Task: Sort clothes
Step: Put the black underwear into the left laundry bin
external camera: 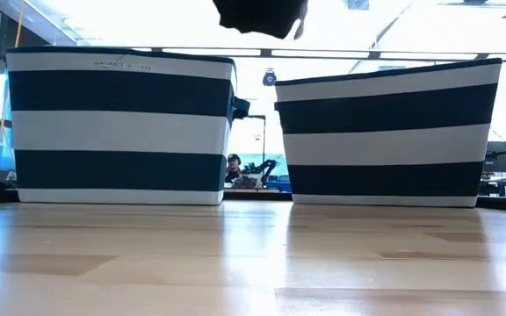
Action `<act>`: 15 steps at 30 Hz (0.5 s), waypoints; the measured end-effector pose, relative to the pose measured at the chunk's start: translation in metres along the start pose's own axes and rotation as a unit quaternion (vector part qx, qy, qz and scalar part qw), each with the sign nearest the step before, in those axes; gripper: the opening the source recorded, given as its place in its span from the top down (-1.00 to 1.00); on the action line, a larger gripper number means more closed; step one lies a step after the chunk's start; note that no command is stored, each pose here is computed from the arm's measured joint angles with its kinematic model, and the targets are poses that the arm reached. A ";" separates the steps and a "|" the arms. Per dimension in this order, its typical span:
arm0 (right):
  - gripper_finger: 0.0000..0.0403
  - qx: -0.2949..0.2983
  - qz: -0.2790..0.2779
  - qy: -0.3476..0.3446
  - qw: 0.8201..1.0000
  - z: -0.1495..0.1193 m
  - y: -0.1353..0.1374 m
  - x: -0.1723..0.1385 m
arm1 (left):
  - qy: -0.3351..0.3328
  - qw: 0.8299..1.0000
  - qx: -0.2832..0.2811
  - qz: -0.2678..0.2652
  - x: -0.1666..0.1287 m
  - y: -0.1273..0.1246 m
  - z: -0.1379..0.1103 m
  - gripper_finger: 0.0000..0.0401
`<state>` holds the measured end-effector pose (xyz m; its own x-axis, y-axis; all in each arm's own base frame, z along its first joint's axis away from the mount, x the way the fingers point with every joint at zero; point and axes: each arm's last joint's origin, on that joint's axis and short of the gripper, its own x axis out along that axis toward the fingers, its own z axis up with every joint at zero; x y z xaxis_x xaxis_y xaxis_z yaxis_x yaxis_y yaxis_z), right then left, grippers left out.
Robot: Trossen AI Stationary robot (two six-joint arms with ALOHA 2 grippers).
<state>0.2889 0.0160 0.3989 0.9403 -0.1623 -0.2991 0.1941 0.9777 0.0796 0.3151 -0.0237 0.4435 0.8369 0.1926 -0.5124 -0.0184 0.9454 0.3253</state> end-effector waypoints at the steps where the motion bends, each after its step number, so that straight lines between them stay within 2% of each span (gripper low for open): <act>1: 1.00 -0.002 0.002 -0.009 1.000 0.002 0.000 -0.001 | 0.009 1.000 -0.003 0.002 0.008 0.001 -0.001 0.14; 6: 1.00 -0.006 0.017 -0.032 0.999 0.007 0.002 -0.002 | 0.052 0.998 -0.039 0.007 0.046 0.003 -0.010 -0.05; 9: 1.00 -0.006 0.026 -0.028 0.999 0.006 0.002 -0.001 | 0.068 0.997 -0.046 0.005 0.058 0.001 -0.013 -0.04; 12: 0.97 0.012 0.031 -0.028 0.999 0.006 0.003 -0.001 | 0.066 0.997 -0.038 0.004 0.059 0.000 -0.013 0.11; 15: 0.90 0.019 0.035 -0.030 0.999 0.007 0.003 -0.002 | 0.061 0.998 -0.031 0.003 0.057 -0.002 -0.012 0.43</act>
<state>0.2899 0.0183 0.4058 0.9665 -0.1029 -0.2351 0.1370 0.9815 0.1338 0.3567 -0.0113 0.4044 0.7640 0.2246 -0.6048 -0.0590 0.9579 0.2811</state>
